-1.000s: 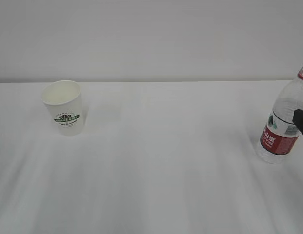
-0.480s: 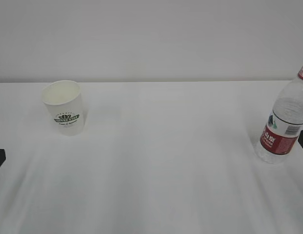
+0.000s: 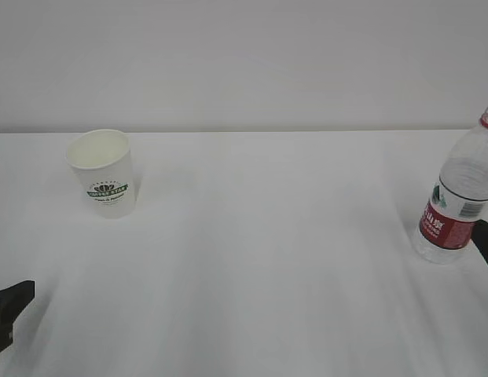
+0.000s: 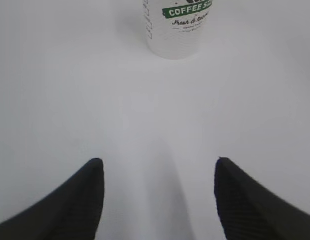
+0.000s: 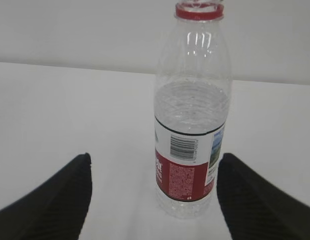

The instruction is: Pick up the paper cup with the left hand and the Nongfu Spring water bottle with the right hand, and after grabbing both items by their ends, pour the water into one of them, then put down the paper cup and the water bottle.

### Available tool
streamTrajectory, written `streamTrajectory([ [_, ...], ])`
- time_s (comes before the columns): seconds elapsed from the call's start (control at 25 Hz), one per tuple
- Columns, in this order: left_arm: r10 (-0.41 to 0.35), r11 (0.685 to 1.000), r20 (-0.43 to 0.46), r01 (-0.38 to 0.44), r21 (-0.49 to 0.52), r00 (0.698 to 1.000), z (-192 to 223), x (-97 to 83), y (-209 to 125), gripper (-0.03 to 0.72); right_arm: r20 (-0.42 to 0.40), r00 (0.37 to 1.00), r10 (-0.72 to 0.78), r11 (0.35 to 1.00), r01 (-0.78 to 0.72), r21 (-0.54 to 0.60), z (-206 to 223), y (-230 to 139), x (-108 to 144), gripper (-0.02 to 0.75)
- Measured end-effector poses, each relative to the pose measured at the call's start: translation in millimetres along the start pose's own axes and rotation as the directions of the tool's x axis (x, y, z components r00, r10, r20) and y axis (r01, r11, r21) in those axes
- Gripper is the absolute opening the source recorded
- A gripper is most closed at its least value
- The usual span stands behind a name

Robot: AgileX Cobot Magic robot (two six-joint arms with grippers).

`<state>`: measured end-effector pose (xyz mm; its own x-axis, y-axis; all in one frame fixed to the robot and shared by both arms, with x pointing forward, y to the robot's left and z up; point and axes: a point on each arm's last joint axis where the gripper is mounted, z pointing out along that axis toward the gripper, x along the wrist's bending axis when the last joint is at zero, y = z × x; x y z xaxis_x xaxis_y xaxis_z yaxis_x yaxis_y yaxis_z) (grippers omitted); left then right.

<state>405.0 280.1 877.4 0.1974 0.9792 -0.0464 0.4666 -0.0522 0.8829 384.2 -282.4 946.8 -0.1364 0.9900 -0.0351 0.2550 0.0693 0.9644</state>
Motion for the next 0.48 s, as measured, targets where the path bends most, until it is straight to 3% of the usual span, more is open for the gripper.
streamTrajectory([
  [0.48,0.016,1.000,0.036,-0.016,-0.009,0.999,0.0,-3.3,0.8,0.503,-0.022,1.000,0.011,1.000,-0.012,-0.028,20.5,-17.1,2.1,0.587],
])
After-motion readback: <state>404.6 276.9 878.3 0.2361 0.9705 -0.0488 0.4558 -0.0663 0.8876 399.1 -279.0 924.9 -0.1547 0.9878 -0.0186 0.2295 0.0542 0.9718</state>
